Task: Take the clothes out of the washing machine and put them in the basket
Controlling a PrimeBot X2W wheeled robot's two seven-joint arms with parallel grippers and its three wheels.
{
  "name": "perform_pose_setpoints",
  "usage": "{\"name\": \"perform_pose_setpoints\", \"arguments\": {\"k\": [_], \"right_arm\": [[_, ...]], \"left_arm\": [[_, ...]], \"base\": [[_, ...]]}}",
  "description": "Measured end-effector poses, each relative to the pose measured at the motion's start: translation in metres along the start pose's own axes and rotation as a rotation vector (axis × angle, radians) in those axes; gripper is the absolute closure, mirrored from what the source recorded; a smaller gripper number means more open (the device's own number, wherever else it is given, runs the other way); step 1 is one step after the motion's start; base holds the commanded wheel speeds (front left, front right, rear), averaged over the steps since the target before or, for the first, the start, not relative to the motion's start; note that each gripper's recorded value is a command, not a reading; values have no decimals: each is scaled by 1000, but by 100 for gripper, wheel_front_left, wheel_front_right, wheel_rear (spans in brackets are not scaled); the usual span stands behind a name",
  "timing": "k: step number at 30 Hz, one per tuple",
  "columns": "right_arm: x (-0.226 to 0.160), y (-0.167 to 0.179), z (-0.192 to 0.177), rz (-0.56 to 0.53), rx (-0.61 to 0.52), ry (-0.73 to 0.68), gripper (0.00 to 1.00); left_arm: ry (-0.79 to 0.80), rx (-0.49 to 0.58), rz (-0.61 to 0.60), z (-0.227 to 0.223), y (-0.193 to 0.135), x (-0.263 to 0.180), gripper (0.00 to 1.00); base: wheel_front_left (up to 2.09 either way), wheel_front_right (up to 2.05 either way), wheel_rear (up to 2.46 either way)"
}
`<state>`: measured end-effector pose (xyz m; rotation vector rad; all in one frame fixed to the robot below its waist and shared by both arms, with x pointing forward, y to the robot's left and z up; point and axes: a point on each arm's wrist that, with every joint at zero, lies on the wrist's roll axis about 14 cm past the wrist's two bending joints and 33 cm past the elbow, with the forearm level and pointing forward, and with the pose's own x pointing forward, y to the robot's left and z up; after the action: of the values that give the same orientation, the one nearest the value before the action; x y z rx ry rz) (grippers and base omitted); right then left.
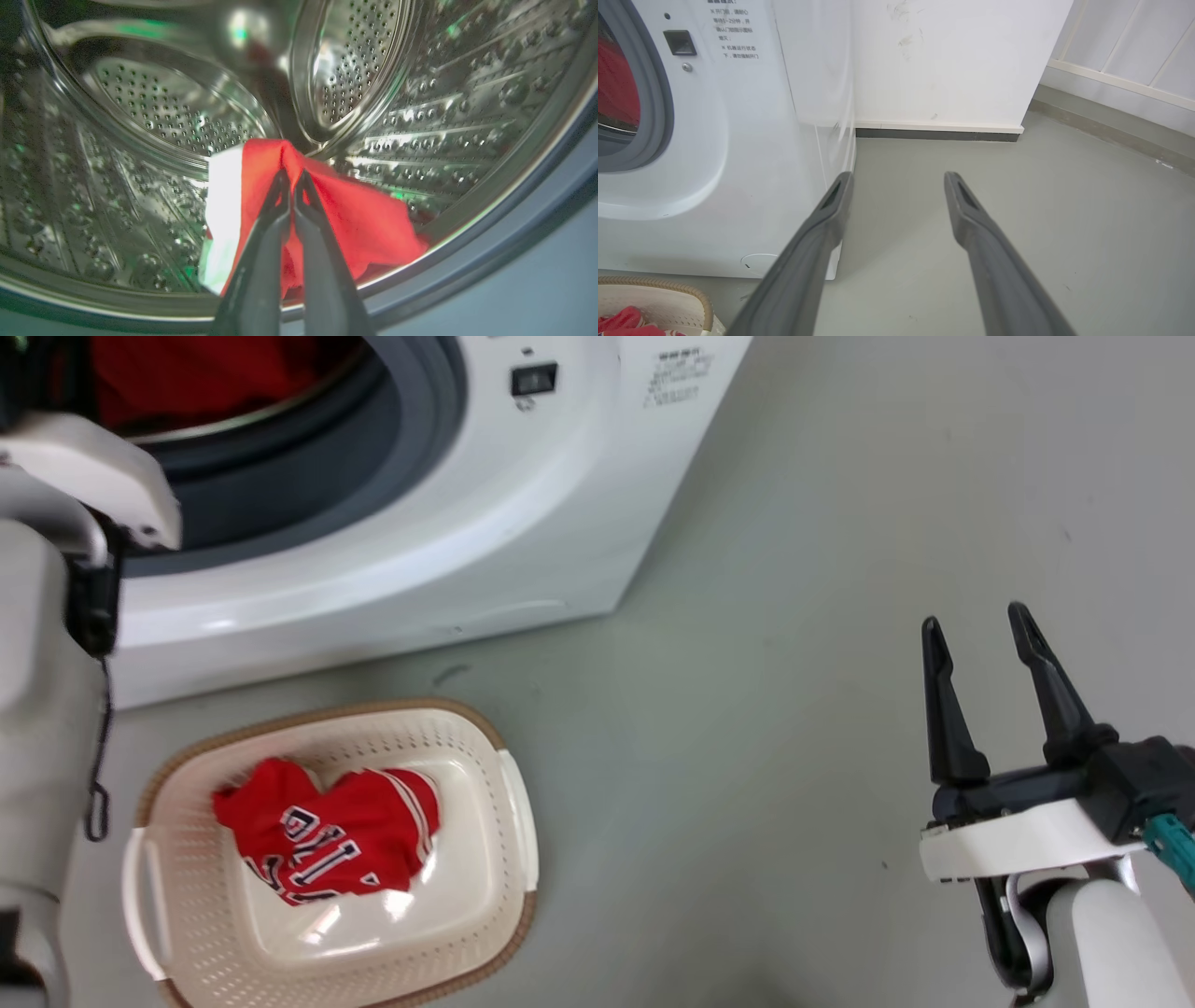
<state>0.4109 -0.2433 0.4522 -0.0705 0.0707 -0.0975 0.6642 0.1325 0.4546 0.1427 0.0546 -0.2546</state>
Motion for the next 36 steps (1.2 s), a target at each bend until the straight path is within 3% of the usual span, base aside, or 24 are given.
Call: {"name": "perform_pose_setpoints", "arguments": {"k": [10,22,32,36], "right_arm": [[-21,16,24,46,12,-62,0],[-33,35,51,105,24,-143,0],[-32,56,54,168,29,-154,0],[-28,61,51,180,31,-145,0]], "left_arm": [[-221,40,-18,77,-20,-85,100],[-532,42,49,178,-15,-183,100],[-571,28,31,185,-23,-230,100],[-499,-7,42,158,-26,-238,100]], "base": [[0,0,0],[0,0,0],[0,0,0],[0,0,0]]}}
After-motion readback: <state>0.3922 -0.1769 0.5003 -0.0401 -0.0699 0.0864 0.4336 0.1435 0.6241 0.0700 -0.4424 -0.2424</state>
